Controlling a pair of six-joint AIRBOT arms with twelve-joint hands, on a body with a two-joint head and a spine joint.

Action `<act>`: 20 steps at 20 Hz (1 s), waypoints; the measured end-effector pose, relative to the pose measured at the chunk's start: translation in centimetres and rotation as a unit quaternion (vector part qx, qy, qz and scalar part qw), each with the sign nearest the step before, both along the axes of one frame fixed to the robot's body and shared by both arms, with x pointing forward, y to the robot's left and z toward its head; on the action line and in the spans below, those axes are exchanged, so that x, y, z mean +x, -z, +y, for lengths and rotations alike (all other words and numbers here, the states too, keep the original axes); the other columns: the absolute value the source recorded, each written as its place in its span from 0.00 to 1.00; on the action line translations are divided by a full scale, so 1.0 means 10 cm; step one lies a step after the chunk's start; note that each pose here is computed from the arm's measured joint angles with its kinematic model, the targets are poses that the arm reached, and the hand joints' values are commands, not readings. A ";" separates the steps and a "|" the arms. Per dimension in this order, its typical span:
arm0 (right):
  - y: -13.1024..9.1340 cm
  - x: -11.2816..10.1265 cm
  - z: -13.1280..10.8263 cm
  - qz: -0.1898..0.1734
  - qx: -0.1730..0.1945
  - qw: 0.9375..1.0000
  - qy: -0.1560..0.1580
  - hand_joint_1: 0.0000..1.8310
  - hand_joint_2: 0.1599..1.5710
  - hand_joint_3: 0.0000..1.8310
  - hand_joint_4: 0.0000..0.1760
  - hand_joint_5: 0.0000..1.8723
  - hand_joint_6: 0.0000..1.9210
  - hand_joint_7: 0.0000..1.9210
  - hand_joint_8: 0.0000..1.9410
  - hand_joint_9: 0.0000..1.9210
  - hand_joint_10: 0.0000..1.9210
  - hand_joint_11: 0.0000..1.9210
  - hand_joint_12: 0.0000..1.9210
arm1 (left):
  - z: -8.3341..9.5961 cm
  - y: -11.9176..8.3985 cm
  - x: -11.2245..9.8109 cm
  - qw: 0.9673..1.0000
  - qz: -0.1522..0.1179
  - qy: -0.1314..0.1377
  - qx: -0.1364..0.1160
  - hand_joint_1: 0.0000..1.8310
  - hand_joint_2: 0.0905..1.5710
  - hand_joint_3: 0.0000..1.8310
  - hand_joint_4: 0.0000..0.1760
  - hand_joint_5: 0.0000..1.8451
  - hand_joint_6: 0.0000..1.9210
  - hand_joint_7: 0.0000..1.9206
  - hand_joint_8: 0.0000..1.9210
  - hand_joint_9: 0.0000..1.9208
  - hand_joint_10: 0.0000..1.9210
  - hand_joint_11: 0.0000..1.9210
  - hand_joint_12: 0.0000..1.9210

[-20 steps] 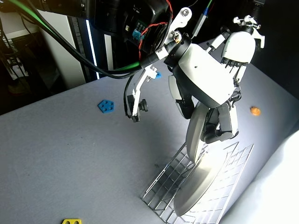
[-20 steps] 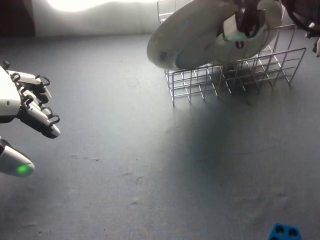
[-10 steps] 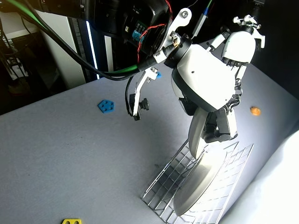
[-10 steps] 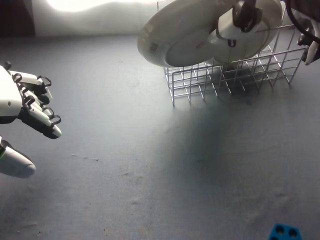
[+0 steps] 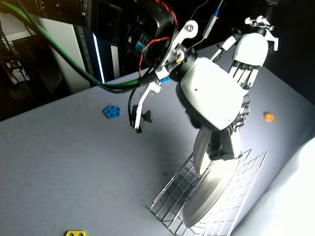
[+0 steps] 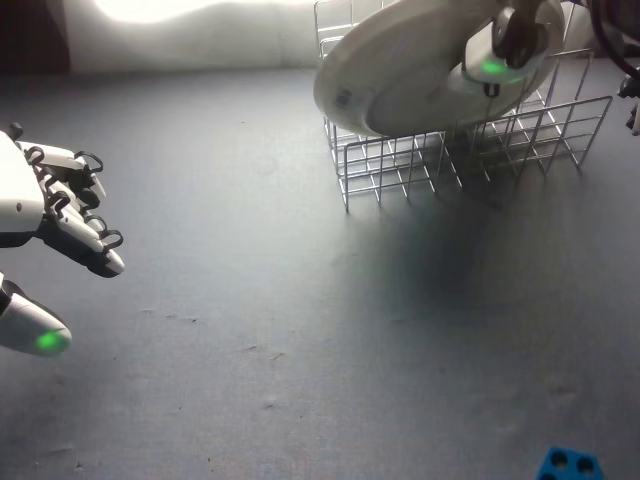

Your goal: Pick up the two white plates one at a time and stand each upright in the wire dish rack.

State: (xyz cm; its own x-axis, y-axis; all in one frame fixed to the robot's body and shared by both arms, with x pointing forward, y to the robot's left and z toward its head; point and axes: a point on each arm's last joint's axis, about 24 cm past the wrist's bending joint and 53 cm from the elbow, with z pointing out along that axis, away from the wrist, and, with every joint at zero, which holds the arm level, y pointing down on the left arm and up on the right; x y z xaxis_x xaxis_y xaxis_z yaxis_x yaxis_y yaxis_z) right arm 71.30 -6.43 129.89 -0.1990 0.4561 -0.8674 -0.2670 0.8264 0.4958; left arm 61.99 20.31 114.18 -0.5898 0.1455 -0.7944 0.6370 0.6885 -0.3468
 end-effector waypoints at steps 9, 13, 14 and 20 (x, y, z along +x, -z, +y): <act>0.11 0.05 -0.03 0.034 0.035 0.999 0.001 0.66 0.69 0.00 0.16 0.49 0.58 0.51 0.50 0.60 0.00 0.30 0.59 | 0.00 -0.01 0.00 1.000 -0.001 0.000 -0.001 0.00 0.70 0.00 0.00 0.29 0.00 0.33 0.00 0.27 0.00 0.00 0.34; 0.11 0.11 -0.06 0.041 0.054 0.998 -0.001 0.65 0.71 0.00 0.13 0.45 0.63 0.49 0.54 0.58 0.00 0.27 0.62 | 0.00 -0.01 0.00 1.000 -0.001 0.000 -0.001 0.00 0.70 0.00 0.00 0.29 0.00 0.33 0.00 0.27 0.00 0.01 0.34; 0.11 0.13 -0.06 0.043 0.059 0.997 -0.002 0.65 0.71 0.00 0.14 0.45 0.63 0.48 0.55 0.58 0.00 0.27 0.62 | -0.01 -0.01 0.00 1.000 -0.001 0.000 -0.001 0.00 0.70 0.00 0.00 0.28 0.00 0.33 0.00 0.27 0.00 0.01 0.34; 0.09 0.21 -0.06 0.046 0.075 0.996 -0.009 0.65 0.71 0.00 0.15 0.46 0.62 0.49 0.54 0.58 0.00 0.28 0.61 | -0.01 -0.03 0.01 1.000 -0.004 0.001 -0.003 0.00 0.70 0.00 0.00 0.30 0.00 0.33 0.00 0.28 0.00 0.01 0.34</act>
State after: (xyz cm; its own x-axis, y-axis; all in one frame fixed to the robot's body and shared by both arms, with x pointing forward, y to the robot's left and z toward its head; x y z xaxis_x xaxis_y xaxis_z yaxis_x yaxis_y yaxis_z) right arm 73.45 -7.04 128.95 -0.2834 0.5751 -0.7674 -0.2282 0.7368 0.6364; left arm 62.11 20.16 114.52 -0.5828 0.1417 -0.8002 0.6409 0.6855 -0.3454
